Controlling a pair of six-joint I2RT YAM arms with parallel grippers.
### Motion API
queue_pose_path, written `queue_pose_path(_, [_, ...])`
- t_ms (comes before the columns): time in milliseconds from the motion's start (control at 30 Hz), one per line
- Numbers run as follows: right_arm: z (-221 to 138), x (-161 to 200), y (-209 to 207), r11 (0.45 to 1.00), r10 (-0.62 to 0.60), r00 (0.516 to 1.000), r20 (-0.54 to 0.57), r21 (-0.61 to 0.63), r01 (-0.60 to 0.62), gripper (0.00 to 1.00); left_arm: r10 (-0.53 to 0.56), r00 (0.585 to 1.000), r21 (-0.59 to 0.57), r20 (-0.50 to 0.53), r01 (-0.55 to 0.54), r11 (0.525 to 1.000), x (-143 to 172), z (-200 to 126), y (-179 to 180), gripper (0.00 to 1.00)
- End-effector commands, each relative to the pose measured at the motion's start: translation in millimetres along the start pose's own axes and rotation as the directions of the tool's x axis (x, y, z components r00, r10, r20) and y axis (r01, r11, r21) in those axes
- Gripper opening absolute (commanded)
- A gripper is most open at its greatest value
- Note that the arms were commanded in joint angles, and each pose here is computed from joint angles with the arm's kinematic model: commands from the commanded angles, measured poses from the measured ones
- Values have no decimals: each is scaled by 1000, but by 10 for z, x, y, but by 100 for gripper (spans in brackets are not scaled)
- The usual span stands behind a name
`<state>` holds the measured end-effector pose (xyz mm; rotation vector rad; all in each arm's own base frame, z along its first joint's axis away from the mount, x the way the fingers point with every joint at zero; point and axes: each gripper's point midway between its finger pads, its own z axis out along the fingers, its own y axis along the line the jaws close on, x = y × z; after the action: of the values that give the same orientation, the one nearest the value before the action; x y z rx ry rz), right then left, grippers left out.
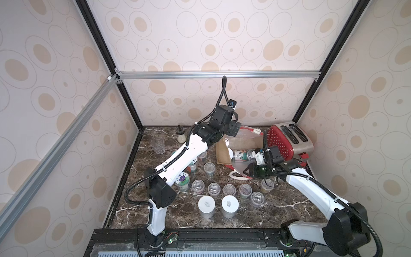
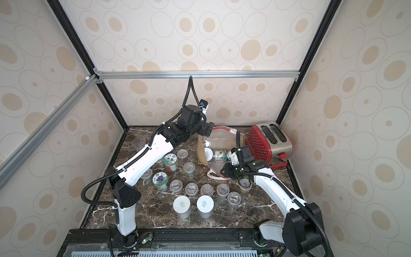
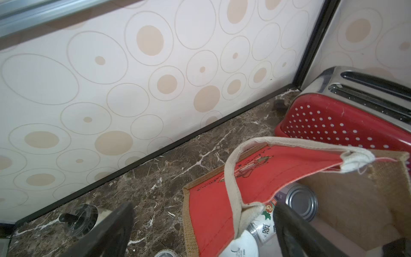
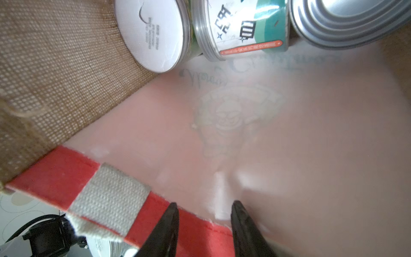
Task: Take out the seed jars from the canvas bag
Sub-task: Adjust the canvas bag at the center of the board.
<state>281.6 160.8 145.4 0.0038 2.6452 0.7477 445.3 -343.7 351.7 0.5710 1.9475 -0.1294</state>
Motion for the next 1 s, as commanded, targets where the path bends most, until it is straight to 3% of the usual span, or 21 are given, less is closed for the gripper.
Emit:
queue_pose_path(0, [-23,111,-52,1000,8,1000,-20,23,-8,42,132,989,72,-59,-128,989,183,115,-239,98])
queue_pose_path(200, [-42,201,-111,999,18,1000,-18,35,-17,42,148,988,136,-42,-141,981,264,45,-398,98])
queue_pose_path(400, [-46,262,-141,999,21,1000,-22,40,-20,42,194,978,14,-73,-194,981,376,115,-233,95])
queue_pose_path(567, [-55,272,-156,999,21,1000,-17,46,-20,42,249,964,-11,-90,-251,968,391,145,-298,68])
queue_pose_path(733, [-96,170,-94,1000,-3,1000,26,31,2,46,249,967,46,-54,-247,968,314,16,-555,16])
queue_pose_path(800, [-121,110,-63,999,-19,999,50,31,18,49,238,970,68,-47,-235,970,311,-36,-627,3])
queue_pose_path(967, [-145,-106,18,998,-51,990,128,27,48,59,214,977,106,-22,-211,972,349,-136,-743,0])
